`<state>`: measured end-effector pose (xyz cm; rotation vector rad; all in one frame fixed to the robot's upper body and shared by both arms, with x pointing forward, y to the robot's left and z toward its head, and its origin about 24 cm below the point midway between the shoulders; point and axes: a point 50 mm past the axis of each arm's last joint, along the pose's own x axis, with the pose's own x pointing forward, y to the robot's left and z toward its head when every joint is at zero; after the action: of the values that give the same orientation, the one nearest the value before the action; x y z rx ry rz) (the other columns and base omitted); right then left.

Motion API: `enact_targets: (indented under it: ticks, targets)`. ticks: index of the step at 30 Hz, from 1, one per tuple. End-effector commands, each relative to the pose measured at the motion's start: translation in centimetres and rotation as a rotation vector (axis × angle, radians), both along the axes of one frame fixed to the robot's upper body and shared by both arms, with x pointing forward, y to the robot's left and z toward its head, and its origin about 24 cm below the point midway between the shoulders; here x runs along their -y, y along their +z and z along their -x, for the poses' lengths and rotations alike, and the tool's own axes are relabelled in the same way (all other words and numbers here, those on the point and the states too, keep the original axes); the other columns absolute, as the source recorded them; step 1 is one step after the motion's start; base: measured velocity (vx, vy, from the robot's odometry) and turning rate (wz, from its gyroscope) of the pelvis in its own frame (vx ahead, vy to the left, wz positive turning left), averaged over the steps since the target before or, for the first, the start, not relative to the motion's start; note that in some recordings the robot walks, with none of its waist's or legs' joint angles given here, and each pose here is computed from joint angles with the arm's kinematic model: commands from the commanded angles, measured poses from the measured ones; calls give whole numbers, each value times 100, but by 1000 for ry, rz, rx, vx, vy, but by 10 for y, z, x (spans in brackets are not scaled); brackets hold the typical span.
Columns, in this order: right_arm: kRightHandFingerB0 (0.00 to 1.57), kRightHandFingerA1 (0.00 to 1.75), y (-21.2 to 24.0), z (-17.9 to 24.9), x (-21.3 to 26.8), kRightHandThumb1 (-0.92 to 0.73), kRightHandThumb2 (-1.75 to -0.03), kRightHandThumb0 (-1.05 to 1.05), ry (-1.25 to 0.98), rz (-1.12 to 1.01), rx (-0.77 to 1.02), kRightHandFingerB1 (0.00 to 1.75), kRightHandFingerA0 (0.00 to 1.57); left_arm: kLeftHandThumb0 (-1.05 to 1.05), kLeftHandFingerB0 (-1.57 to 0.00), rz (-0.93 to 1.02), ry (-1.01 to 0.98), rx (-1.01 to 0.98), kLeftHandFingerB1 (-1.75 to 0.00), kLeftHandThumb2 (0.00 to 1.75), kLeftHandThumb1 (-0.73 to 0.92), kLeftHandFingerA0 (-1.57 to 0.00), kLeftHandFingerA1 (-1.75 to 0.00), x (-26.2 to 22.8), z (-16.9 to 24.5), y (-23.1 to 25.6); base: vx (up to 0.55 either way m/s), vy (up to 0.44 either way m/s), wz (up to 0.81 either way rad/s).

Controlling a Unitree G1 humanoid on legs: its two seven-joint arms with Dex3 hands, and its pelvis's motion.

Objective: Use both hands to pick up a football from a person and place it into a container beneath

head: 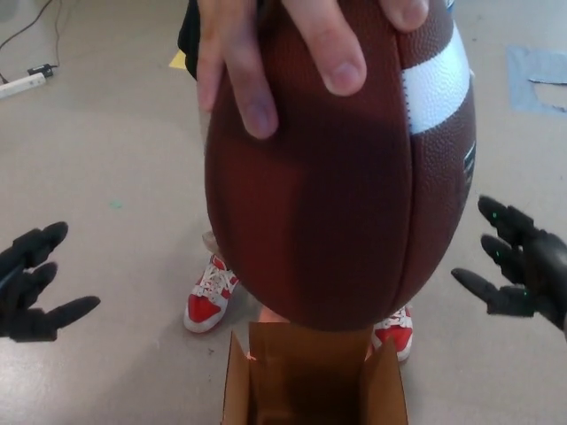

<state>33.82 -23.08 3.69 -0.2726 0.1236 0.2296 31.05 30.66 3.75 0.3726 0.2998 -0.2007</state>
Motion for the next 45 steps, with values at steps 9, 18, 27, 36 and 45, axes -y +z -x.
enact_targets:
  ticks: [9, 18, 27, 36, 45]
  targets:
    - [0, 0, 78, 42, -10, -48, -55, -78, 346, -56, 362, 0, 0, -89, 0, -10, -394, 321, 0, 58, 50, 0, 0, 29, 15, 80, 0, 0, 0]
    - [0, 0, 108, 73, -8, -48, -56, -82, 387, -10, 443, 0, 0, -84, 0, -17, -513, 380, 0, 57, 49, 0, 0, 48, 40, 111, 0, 0, 0]
    - [0, 0, 130, 100, -11, -46, -63, -83, 448, -4, 500, 0, 0, -82, 0, -71, -638, 436, 0, 56, 52, 0, 0, 72, 70, 135, 0, 0, 0]
    - [0, 0, 139, 110, -21, -50, -57, -87, 521, -23, 487, 0, 0, -83, 0, -63, -689, 433, 0, 56, 51, 0, 0, 87, 83, 145, 0, 0, 0]
    - [0, 0, 145, 108, -38, -55, -58, -93, 589, -104, 472, 2, 0, -84, 0, -54, -711, 434, 0, 56, 50, 0, 0, 103, 88, 154, 0, 0, 0]
